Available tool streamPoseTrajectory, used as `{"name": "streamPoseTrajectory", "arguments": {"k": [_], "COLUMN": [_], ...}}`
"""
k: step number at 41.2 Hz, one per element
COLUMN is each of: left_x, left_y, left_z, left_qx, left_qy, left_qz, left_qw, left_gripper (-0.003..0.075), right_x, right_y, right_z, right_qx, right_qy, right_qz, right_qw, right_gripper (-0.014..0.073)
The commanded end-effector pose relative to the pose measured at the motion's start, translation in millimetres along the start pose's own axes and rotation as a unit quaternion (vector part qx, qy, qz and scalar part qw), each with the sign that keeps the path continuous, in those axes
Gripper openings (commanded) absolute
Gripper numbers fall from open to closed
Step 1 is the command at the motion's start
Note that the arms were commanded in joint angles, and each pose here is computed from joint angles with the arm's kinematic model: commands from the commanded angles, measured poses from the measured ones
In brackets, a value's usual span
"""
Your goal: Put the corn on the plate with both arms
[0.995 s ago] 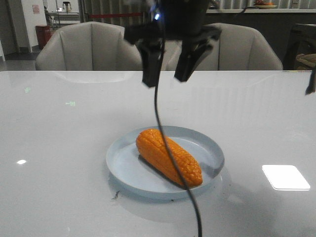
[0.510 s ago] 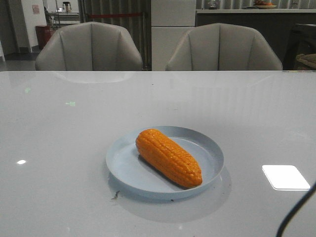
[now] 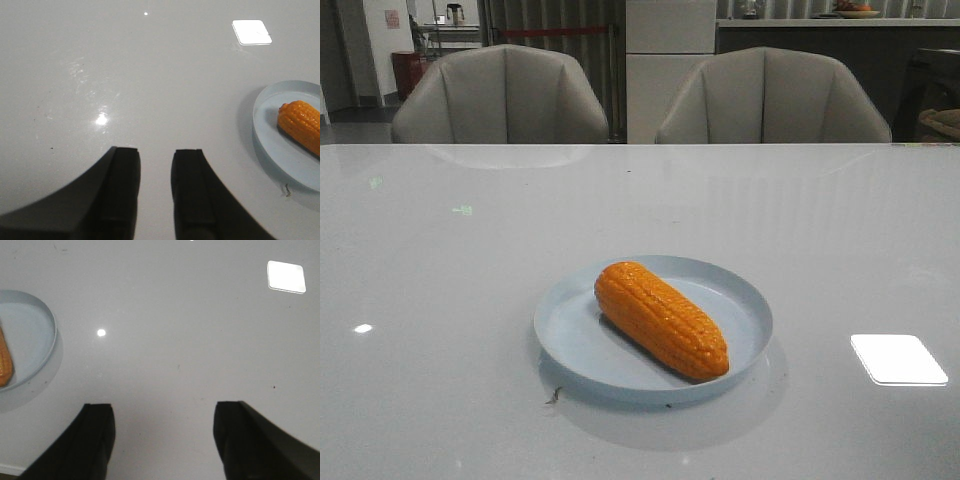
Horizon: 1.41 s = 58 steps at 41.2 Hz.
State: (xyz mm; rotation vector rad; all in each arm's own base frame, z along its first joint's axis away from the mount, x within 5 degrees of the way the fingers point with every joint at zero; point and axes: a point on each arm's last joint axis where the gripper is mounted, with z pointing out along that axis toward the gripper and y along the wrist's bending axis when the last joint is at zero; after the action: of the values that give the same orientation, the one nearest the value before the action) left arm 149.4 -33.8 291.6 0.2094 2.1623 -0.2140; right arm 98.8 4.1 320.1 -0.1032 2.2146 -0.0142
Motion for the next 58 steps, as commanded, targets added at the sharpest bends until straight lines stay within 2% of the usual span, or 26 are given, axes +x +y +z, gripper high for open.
{"name": "streamPoseTrajectory", "arguments": {"k": [1, 8, 18, 52, 54, 58], "left_x": [-14.5, -14.5, -14.5, -14.4, -14.0, -19.4], "left_y": [0.3, 0.3, 0.3, 0.4, 1.0, 2.9], "left_z": [-5.5, -5.5, -5.5, -4.6, -3.9, -11.5], "left_qx": [-0.003, -0.003, -0.003, -0.003, -0.006, -0.019], "left_qy": [-0.050, -0.050, -0.050, -0.048, -0.053, -0.113], "left_qz": [-0.007, -0.007, -0.007, -0.007, -0.005, 0.004], "left_qw": [0.999, 0.999, 0.999, 0.999, 0.999, 0.993], "left_gripper": [0.0271, 0.0258, 0.0091, 0.0093, 0.0094, 0.0094], "right_x": [-3.6, -2.1, -2.1, 0.0, 0.0, -0.1], "right_y": [-0.7, -0.6, -0.6, 0.6, 1.0, 2.7], "right_z": [-6.5, -6.8, -6.8, -6.5, -6.5, -6.6], "right_qx": [0.004, 0.004, 0.004, -0.003, -0.005, -0.015], "right_qy": [-0.056, -0.057, -0.057, -0.046, -0.045, -0.046], "right_qz": [0.002, 0.002, 0.002, 0.009, 0.011, 0.020], "right_qw": [0.998, 0.998, 0.998, 0.999, 0.999, 0.999], "right_gripper": [0.0530, 0.0530, 0.0530, 0.0530, 0.0530, 0.0530]}}
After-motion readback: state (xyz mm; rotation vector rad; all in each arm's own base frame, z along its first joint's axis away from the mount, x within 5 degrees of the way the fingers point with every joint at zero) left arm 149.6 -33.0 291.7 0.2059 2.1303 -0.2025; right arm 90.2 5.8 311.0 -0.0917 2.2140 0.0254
